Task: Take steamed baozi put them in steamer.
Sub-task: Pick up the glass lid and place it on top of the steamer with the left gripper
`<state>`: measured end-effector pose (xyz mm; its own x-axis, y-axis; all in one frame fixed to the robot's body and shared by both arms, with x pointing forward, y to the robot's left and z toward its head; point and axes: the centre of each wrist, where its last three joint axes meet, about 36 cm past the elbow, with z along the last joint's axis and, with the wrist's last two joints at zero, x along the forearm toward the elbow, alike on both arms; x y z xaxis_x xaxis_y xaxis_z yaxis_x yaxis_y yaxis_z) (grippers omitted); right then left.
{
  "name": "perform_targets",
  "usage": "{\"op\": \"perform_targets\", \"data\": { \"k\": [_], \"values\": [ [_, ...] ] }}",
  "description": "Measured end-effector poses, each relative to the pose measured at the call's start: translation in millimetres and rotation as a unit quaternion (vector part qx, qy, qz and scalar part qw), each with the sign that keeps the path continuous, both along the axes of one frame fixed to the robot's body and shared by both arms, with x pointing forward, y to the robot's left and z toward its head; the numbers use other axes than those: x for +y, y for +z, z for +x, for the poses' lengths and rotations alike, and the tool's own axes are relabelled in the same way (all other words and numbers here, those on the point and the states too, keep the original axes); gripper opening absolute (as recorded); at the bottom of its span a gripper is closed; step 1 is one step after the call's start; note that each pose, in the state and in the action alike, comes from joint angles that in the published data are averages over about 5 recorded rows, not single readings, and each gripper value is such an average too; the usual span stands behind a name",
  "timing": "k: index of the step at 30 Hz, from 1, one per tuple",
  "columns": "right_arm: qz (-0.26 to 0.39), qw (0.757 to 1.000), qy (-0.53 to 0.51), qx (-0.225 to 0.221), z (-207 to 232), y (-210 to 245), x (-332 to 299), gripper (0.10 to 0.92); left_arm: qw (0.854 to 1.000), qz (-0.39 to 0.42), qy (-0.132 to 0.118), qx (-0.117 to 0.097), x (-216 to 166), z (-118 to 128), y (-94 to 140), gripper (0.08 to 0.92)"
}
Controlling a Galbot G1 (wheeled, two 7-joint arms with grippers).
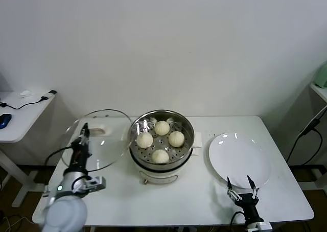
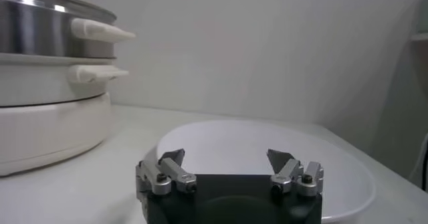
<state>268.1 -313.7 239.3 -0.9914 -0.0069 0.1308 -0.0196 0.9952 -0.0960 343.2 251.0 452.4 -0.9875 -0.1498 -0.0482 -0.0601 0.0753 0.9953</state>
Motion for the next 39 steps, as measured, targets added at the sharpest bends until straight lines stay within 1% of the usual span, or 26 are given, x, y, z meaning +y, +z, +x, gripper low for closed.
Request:
{"op": "perform_targets", "data": {
  "k": [7, 21, 29, 39],
  "values": [
    [-0.001, 1.000, -0.003, -0.001, -1, -1, 0, 0.823, 0.999, -0.028, -0.017, -0.001, -61, 10, 3, 0.135],
    [-0.006, 1.000, -0.010, -0.005, -9, -5, -7, 0.823, 0.998, -0.041, -0.036, 0.005, -155, 37, -4, 0.135],
    [-0.008, 1.000, -0.014, -0.006, -12, -9, -10, 0.823, 0.999, -0.035, -0.036, 0.004, -192, 49, -7, 0.135],
    [-0.013, 1.000, -0.016, -0.006, -10, -12, -16, 0.823, 0.999, -0.026, -0.033, 0.012, -222, 58, -15, 0.135]
  ]
}}
